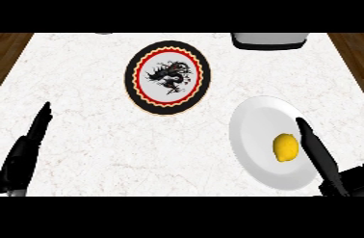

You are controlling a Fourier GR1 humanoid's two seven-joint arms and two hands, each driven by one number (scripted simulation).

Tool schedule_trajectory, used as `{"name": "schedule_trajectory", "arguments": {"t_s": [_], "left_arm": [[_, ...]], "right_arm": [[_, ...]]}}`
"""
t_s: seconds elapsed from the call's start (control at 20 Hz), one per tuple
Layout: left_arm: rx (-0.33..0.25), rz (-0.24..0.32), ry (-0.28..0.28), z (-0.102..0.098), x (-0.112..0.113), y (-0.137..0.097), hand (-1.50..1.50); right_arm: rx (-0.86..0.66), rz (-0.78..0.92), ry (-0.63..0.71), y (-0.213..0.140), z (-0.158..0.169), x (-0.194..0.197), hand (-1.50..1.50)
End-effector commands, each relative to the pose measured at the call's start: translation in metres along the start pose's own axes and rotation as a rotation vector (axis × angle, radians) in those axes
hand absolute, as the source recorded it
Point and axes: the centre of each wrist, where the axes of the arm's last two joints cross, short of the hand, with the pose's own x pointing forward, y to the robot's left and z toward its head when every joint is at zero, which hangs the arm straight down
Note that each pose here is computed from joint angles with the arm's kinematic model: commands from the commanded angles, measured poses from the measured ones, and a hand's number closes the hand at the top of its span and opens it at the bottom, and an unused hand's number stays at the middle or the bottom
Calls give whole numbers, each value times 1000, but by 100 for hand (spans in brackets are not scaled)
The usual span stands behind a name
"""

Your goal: Pick the lemon from the plate and place it in the plate

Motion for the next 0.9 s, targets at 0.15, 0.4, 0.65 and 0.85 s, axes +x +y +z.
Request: {"name": "schedule_trajectory", "arguments": {"t_s": [0.15,0.4,0.65,0.85], "left_arm": [[-27,5,-15,18,-12,-1,0],[-30,2,-39,4,-3,-4,0],[-46,-5,-45,4,2,-5,0],[-57,0,-72,-1,11,-16,0]], "right_arm": [[98,234,140,-49,75,-8,-150],[203,430,303,-98,80,-20,-150],[227,490,418,-115,55,-9,-150],[313,568,500,-119,24,-5,-150]]}}
